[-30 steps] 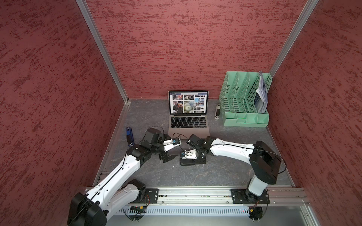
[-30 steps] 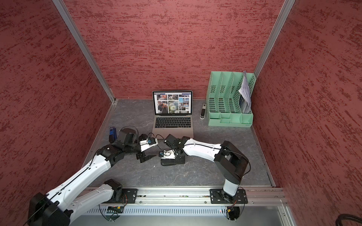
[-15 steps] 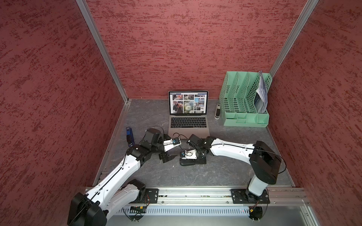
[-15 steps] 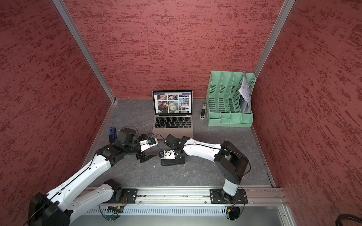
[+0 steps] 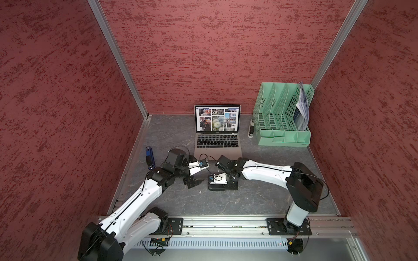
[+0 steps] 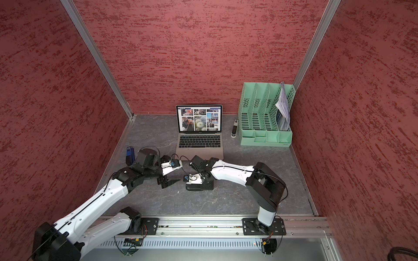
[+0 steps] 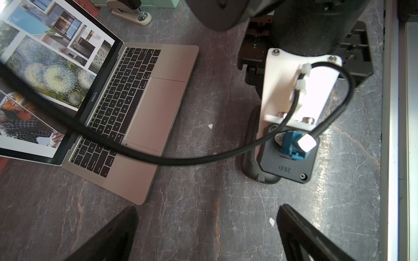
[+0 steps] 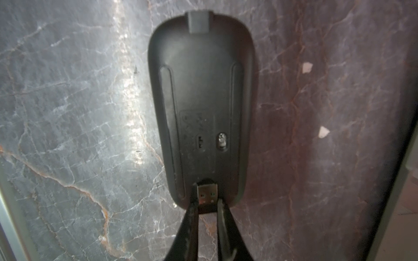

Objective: Remove the wireless mouse receiver from the laptop
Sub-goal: Insert the USB plug into the mouse.

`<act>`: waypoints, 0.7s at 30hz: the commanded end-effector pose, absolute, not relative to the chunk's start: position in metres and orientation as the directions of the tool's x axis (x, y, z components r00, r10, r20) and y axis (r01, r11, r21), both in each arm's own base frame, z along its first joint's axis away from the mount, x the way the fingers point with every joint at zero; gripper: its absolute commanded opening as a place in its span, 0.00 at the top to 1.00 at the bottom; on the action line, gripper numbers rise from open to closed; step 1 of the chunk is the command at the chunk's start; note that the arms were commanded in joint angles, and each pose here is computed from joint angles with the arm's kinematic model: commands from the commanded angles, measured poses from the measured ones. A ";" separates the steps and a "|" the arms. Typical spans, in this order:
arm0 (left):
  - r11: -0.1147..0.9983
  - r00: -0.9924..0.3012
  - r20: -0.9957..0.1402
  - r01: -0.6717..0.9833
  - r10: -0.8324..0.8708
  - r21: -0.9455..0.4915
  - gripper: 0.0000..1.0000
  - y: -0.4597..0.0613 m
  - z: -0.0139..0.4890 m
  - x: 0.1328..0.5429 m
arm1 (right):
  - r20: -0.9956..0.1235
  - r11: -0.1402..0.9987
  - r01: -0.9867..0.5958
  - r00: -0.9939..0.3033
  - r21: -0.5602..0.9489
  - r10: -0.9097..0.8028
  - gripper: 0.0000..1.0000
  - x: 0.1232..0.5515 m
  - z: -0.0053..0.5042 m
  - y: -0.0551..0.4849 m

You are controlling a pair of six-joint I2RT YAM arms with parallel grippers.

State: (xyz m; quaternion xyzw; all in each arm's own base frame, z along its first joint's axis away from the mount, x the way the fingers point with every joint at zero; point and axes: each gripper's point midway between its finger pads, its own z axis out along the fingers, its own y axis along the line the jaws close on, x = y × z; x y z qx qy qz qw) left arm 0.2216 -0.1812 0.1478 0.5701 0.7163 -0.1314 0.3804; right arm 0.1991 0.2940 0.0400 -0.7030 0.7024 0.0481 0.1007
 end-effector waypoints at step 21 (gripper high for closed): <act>0.302 -0.043 -0.691 0.918 0.721 0.258 0.00 -0.181 0.146 0.220 | -0.206 0.029 -0.996 -0.012 -0.080 -0.979 0.78 0.203 0.041 0.296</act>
